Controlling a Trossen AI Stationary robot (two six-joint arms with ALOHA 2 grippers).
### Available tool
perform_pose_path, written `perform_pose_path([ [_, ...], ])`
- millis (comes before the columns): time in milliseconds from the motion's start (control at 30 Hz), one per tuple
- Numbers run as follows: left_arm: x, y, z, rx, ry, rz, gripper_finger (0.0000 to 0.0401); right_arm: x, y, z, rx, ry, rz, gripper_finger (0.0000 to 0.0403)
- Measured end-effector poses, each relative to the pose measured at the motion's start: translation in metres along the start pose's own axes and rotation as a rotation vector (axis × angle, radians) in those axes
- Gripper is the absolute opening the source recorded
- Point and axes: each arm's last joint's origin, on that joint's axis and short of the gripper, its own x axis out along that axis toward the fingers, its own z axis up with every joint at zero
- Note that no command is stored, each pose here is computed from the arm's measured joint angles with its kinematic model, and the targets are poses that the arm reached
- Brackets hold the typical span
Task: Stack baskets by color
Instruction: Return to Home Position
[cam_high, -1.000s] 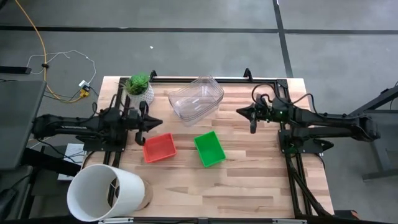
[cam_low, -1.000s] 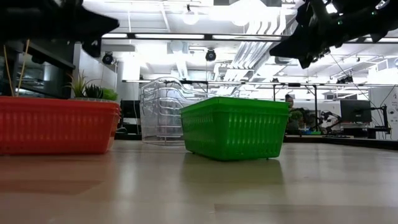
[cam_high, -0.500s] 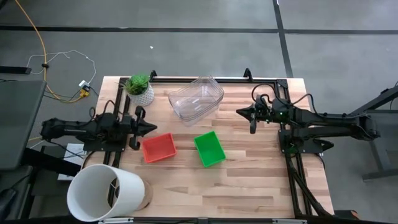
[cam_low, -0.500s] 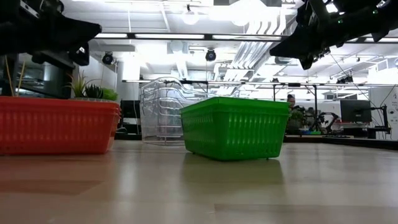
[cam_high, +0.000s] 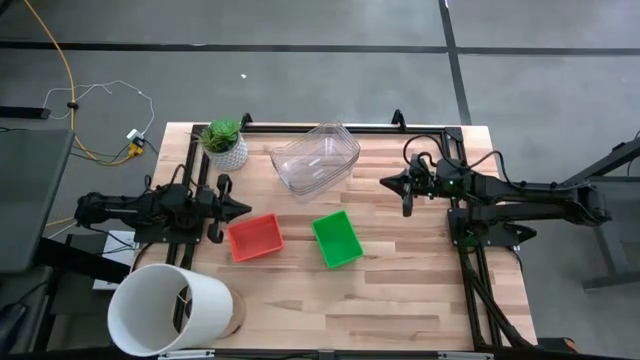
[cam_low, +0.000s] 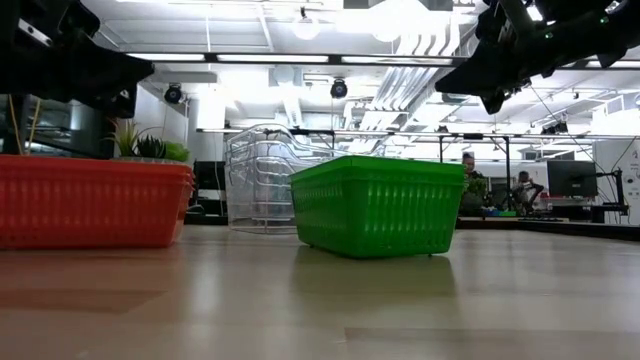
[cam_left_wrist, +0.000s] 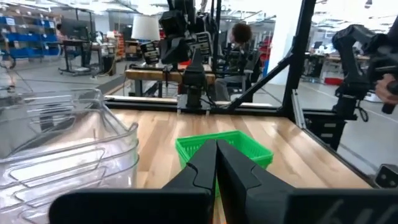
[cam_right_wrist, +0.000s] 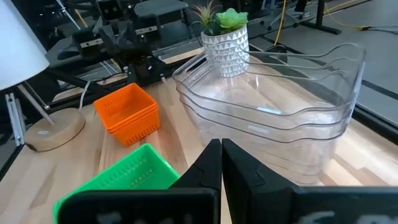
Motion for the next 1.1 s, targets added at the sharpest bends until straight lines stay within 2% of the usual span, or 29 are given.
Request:
perform_pose_path([
  [500,0.000,0.000,-0.001,0.028,0.009,0.013,0.0000,0.000,0.001,0.000,0.053,0.013,0.047,0.0000],
  [800,0.000,0.000,-0.001,0.026,0.009,0.013,0.0000,0.000,0.001,0.000,0.018,0.011,0.046,0.0000],
  [1100,0.000,0.000,-0.001,0.027,0.009,0.013,0.0001,-0.011,0.005,0.006,0.005,-0.034,0.130,0.0000],
])
